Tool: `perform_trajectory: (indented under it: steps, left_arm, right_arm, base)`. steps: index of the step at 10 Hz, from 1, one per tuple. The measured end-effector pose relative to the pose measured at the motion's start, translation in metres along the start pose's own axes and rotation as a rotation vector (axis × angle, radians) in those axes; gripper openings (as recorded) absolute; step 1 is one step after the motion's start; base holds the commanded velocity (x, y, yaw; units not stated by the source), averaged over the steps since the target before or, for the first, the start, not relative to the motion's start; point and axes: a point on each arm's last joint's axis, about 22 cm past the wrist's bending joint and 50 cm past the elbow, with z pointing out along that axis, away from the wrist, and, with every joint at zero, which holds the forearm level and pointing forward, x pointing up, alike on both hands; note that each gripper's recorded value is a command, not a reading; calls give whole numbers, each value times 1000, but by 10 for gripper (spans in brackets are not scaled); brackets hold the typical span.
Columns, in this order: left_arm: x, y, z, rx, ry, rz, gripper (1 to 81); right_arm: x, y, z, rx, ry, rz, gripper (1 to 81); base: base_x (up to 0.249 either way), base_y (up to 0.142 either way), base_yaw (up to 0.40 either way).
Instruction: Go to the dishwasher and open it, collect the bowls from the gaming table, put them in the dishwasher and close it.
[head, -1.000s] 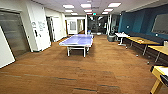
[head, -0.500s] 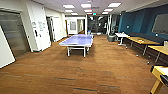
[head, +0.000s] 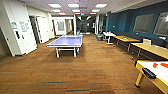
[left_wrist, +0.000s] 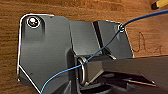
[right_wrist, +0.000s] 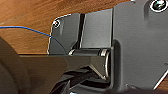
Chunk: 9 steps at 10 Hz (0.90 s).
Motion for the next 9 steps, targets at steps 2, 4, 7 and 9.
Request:
perform_trajectory:
  steps: [2, 4, 7, 9]
  left_arm:
    - [-5, 1, -1, -1, -9, -3, 811]
    - [-5, 1, -1, -1, -9, -3, 811]
    - [-5, 1, -1, -1, -8, -2, 811]
    - [-5, 1, -1, -1, -9, -2, 811]
  right_arm:
    - [0, 1, 0, -1, 1, 0, 811]
    - [0, 1, 0, -2, 1, 0, 811]
    - [0, 3, 0, -7, 0, -1, 811]
    - [0, 3, 0, -10, 0, -1, 811]
  base:
    - [0, 0, -400]
    - [0, 0, -400]
    - [0, 0, -400]
    - [0, 0, -400]
